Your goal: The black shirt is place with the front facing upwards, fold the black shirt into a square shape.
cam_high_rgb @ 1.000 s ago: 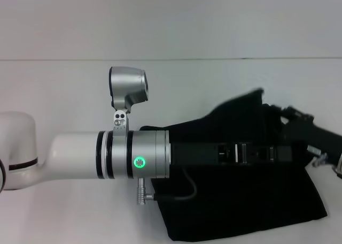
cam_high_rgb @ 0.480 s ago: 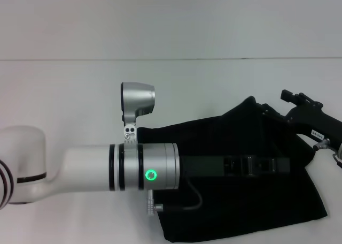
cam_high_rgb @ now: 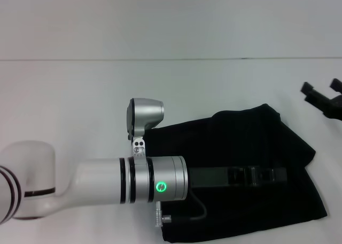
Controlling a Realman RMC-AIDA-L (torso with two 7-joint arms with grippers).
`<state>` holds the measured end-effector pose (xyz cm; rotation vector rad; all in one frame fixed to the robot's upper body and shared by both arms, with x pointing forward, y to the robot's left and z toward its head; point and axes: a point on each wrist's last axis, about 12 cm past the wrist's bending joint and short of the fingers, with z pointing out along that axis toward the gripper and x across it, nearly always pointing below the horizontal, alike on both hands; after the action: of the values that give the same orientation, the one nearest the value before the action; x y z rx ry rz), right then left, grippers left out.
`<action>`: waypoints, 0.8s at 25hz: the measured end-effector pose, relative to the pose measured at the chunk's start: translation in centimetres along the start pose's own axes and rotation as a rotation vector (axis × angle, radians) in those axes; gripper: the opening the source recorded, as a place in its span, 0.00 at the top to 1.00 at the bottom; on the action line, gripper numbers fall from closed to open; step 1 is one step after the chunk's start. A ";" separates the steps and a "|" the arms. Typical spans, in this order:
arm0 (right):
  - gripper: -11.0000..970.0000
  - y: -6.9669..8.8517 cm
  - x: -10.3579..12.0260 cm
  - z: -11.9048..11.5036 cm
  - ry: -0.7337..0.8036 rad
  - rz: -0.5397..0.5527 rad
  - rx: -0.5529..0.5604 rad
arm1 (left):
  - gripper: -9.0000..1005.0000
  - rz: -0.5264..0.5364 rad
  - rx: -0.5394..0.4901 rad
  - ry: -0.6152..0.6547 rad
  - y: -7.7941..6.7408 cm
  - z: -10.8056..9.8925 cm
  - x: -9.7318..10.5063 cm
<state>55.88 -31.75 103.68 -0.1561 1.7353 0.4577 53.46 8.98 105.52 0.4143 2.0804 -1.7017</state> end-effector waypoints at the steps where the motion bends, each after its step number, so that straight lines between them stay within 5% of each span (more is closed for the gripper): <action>1: 0.03 -0.2 0.1 -0.4 -0.009 0.010 0.013 | 0.97 -0.006 -0.001 -0.012 0.0 0.0 0.1; 7: 0.03 -0.9 0.9 -1.9 -0.018 0.044 0.060 | 0.93 -0.003 0.038 -0.103 0.0 -0.6 1.0; 15: 0.03 -1.0 1.2 -2.6 -0.008 0.208 0.046 | 0.65 0.044 0.149 -0.123 -0.7 -2.6 1.3; 20: 0.03 -1.3 -0.3 -3.1 0.072 0.386 -0.111 | 0.43 0.231 0.152 -0.093 -0.5 -5.1 1.2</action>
<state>53.53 -34.17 104.12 0.0876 1.8162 0.8400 51.56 13.83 106.16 0.5866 1.7690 -1.7112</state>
